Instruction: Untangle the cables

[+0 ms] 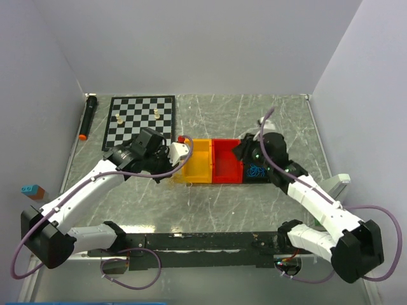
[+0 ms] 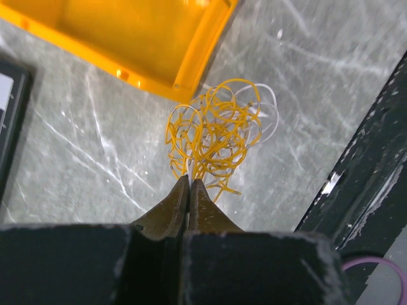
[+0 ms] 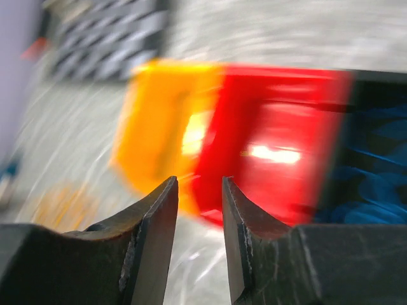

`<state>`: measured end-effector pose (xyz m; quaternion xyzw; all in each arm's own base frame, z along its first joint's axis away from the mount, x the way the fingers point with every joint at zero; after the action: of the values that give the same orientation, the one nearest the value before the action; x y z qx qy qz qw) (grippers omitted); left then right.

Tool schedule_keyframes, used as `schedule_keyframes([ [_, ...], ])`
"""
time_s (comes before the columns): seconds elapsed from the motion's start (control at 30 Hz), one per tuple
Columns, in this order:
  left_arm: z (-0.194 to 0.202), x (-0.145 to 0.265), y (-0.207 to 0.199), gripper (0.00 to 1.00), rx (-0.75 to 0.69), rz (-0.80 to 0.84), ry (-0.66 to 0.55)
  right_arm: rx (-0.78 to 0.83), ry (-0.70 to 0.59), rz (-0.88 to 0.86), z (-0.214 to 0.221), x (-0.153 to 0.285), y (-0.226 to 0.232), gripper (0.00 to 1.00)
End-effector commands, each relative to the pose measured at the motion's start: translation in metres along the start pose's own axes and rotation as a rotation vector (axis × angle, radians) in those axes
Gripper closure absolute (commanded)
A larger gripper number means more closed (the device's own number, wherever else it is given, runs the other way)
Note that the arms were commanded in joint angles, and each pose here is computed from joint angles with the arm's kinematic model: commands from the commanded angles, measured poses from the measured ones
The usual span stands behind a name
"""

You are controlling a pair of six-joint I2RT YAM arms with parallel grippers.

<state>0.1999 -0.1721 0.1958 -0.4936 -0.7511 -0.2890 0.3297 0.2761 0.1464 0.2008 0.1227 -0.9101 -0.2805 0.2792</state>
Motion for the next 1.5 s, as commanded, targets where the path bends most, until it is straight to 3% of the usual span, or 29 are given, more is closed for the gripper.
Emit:
schedule_keyframes([
  [0.0,-0.024,0.018,-0.007,0.98,-0.018,0.031,-0.115,0.232,0.084,-0.517,0.028,0.024,0.077,0.59],
  [0.1,-0.03,0.023,-0.012,0.97,-0.02,0.046,-0.175,0.273,0.213,-0.735,0.063,0.04,0.094,0.59],
  [0.2,-0.027,0.017,-0.011,0.97,0.019,0.043,-0.161,0.25,0.326,-0.874,0.084,0.054,0.099,0.58],
  [0.33,-0.022,0.006,-0.012,0.97,0.051,0.045,-0.152,0.235,0.463,-0.925,0.109,0.053,0.101,0.57],
  [0.53,-0.018,-0.005,-0.012,0.98,0.092,0.043,-0.151,0.144,0.539,-1.003,0.124,0.043,0.113,0.55],
  [0.77,-0.02,-0.005,-0.008,0.98,0.098,0.025,-0.156,0.141,0.64,-0.895,0.146,0.015,0.118,0.54],
  [0.9,-0.021,-0.005,-0.009,0.98,0.097,0.027,-0.16,0.125,0.619,-0.847,0.148,0.006,0.119,0.54],
  [1.07,-0.022,-0.003,-0.009,0.98,0.095,0.027,-0.161,0.129,0.591,-0.769,0.145,-0.004,0.116,0.61],
  [1.47,-0.019,-0.001,-0.005,0.98,0.085,-0.003,-0.147,0.189,0.572,-0.714,0.145,0.015,0.098,0.58],
])
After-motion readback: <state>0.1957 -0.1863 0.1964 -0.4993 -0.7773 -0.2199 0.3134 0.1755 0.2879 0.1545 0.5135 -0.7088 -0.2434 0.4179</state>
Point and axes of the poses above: each gripper's point midway between its finger pads, its own x axis back along the fingers, its own y axis along the line the jaws close on, z = x × y, the point moved 4 cm from there along x, back along the fingers, and after that the axes turned 8 degrees about -x, right-handed, at the moved point
